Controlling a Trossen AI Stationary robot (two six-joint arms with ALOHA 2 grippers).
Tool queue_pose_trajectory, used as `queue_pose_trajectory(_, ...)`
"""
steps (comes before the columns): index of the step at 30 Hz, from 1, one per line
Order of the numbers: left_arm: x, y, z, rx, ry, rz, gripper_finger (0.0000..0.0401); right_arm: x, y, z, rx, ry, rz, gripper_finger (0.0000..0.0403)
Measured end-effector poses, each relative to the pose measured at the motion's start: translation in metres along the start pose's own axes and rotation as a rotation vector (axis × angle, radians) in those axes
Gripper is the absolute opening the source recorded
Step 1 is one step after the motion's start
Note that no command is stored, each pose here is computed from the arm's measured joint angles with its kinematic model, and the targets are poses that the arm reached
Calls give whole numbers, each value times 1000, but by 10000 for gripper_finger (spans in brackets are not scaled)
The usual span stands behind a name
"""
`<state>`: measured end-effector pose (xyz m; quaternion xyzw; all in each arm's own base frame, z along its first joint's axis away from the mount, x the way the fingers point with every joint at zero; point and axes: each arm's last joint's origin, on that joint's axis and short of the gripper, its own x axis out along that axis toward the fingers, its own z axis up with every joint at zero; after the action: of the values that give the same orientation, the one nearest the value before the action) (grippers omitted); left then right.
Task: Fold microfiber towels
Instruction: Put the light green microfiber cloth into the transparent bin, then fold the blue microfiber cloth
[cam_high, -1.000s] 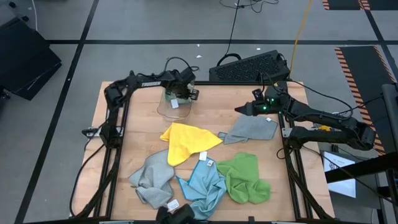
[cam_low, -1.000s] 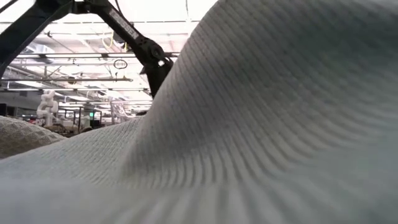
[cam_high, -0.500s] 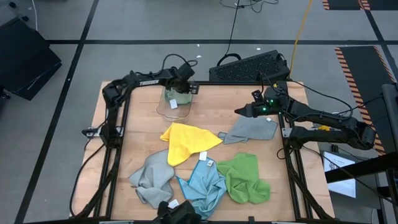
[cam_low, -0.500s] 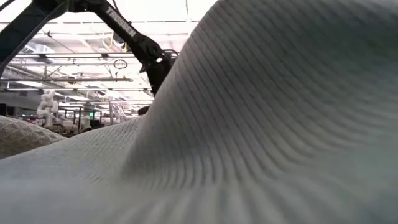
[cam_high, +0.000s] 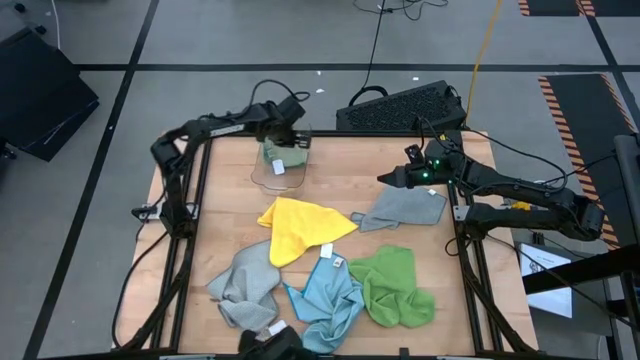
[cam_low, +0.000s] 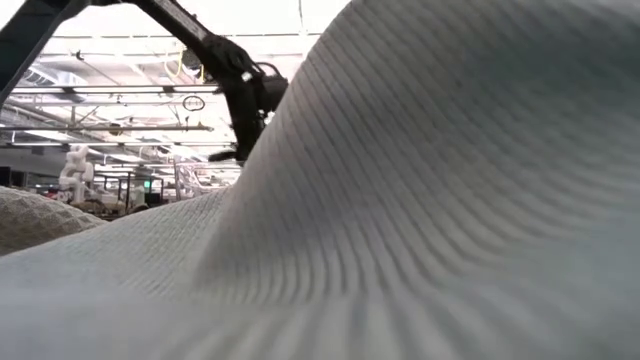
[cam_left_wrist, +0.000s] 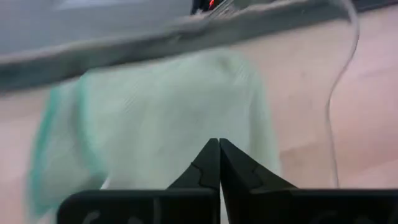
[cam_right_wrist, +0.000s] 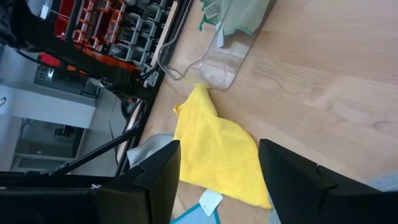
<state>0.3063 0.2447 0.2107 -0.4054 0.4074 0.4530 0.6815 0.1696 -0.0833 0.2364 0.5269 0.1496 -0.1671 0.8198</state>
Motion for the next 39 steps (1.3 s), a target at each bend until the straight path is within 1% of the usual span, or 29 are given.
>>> queue_pose_trajectory(1,-4,2,-2,-3,14,18,2,0,0,0,0,0,0,208)
queue_pose_trajectory(3,-6,9,-4,12,32,96,2,0,0,0,1,-1,0,208)
queue_pose_trajectory(5,0,13,-1,34,6,130,2,0,0,0,-13,-4,-3,208)
queue_pose_trajectory(7,12,16,5,55,-2,128,1,0,0,0,-22,-5,-4,208)
queue_pose_trajectory(10,32,20,7,74,46,110,1,0,0,0,-31,-5,-5,208)
queue_pose_trajectory(14,49,25,5,96,85,132,1,0,0,0,-31,-5,-5,208)
queue_pose_trajectory(18,57,28,6,97,83,171,2,0,0,0,-31,-4,-5,208)
queue_pose_trajectory(23,57,29,6,83,79,180,1,0,0,0,-31,-4,-4,208)
queue_pose_trajectory(25,50,29,7,69,71,172,3,0,0,0,-31,-4,-4,208)
queue_pose_trajectory(27,36,29,9,53,46,161,3,0,0,0,-31,-4,-5,208)
queue_pose_trajectory(32,-13,25,15,36,-60,95,4,0,0,0,-28,-4,-4,208)
queue_pose_trajectory(36,-49,23,12,76,-123,54,3,0,0,0,-31,-3,-5,208)
queue_pose_trajectory(39,-74,19,5,140,-149,30,2,0,0,0,-36,-3,-5,208)
